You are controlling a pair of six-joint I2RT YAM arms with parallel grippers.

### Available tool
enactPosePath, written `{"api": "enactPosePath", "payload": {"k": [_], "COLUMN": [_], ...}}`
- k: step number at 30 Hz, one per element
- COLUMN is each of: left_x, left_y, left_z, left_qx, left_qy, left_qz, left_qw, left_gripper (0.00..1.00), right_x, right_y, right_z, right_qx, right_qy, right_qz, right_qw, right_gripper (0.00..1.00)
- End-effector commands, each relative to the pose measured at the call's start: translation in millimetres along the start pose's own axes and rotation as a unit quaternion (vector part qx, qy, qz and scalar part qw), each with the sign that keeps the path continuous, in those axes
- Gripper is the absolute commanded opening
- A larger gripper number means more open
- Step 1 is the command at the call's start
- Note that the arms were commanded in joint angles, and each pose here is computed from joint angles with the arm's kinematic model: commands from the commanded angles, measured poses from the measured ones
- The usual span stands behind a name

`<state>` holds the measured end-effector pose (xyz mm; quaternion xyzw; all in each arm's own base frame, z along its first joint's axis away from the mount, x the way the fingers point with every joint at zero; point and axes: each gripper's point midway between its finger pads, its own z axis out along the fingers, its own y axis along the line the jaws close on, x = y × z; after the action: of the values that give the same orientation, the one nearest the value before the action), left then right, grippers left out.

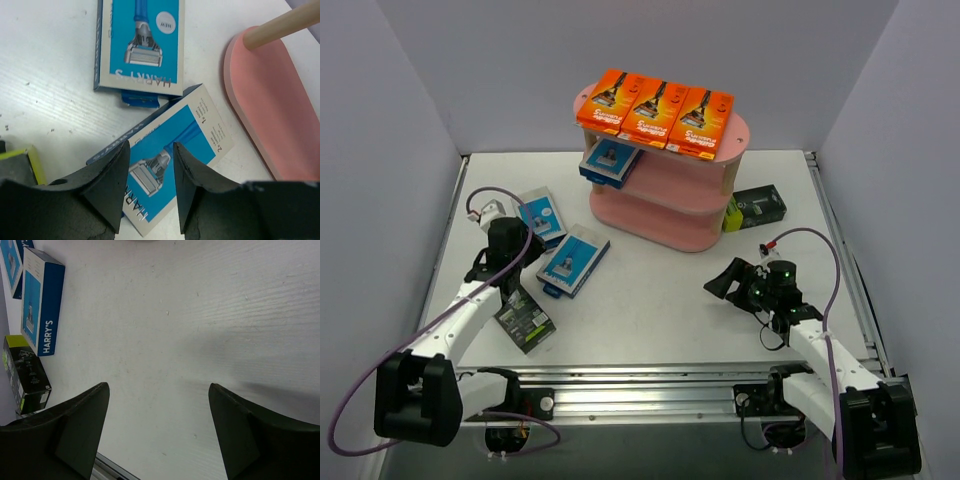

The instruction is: Place and organize the shaving razors onto the shelf

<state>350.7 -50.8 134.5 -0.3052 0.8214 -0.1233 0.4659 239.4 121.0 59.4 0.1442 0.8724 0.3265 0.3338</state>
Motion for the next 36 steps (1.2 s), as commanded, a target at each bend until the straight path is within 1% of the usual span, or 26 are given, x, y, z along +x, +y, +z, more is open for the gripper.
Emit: {"api": "enactPosePath", "payload": {"k": [1, 2, 3, 4, 6, 8, 11, 14, 16, 18, 26, 30, 36], "left_x": [-33.9, -33.7, -26.1, -32.4, -19.7, -17.9, -10.6, -6.0, 1.8, 9.8, 28.3, 43.8, 50.8], "left_y": [-28.0, -33.2, -32.5, -42.3, -48.1, -56.3, -59.3, -62.5, -57.7, -60.0, -54.1, -50.9, -41.0], "left_z": [9.2, 12.6, 22.7, 26.2, 38.3, 44.0, 51.7, 59.6, 68.7, 73.4, 84.4, 94.7, 97.8], "left_qx": [0.044, 0.056, 0.051, 0.062, 0.079, 0.103, 0.115, 0.120, 0.109, 0.121, 0.123, 0.124, 0.112], "left_qy": [-0.046, -0.041, -0.024, -0.026, 0.002, 0.003, 0.012, 0.021, 0.036, 0.051, 0.081, 0.104, 0.103], "left_qz": [0.042, 0.054, 0.063, 0.067, 0.086, 0.098, 0.104, 0.115, 0.124, 0.131, 0.142, 0.140, 0.141], "left_qw": [0.997, 0.996, 0.996, 0.995, 0.993, 0.990, 0.988, 0.986, 0.986, 0.983, 0.979, 0.977, 0.978], "left_gripper": [0.48, 0.49, 0.49, 0.49, 0.49, 0.49, 0.49, 0.52, 0.53, 0.54, 0.56, 0.57, 0.58], "right_x": [-4.5, -5.7, -5.7, -6.0, -7.1, -6.7, -6.5, -6.4, -6.7, -6.1, -6.1, -5.5, -5.5], "right_y": [6.8, 7.5, 7.4, 7.9, 9.6, 10.5, 10.8, 10.0, 10.2, 10.7, 10.2, 10.4, 11.3], "right_z": [-1.2, -1.8, -2.2, -2.8, -4.2, -4.7, -4.5, -4.0, -4.2, -4.4, -4.0, -3.9, -4.6], "right_qx": [-0.011, -0.013, -0.013, -0.014, -0.017, -0.020, -0.021, -0.020, -0.020, -0.022, -0.021, -0.021, -0.024], "right_qy": [-0.010, -0.013, -0.014, -0.015, -0.019, -0.020, -0.019, -0.018, -0.019, -0.018, -0.018, -0.017, -0.017], "right_qz": [-0.014, -0.015, -0.016, -0.017, -0.018, -0.019, -0.019, -0.018, -0.018, -0.019, -0.019, -0.018, -0.020], "right_qw": [1.000, 1.000, 1.000, 1.000, 1.000, 0.999, 0.999, 0.999, 0.999, 0.999, 0.999, 0.999, 0.999], "right_gripper": [0.76, 0.76, 0.76, 0.76, 0.76, 0.76, 0.76, 0.76, 0.76, 0.76, 0.77, 0.77, 0.77]}}
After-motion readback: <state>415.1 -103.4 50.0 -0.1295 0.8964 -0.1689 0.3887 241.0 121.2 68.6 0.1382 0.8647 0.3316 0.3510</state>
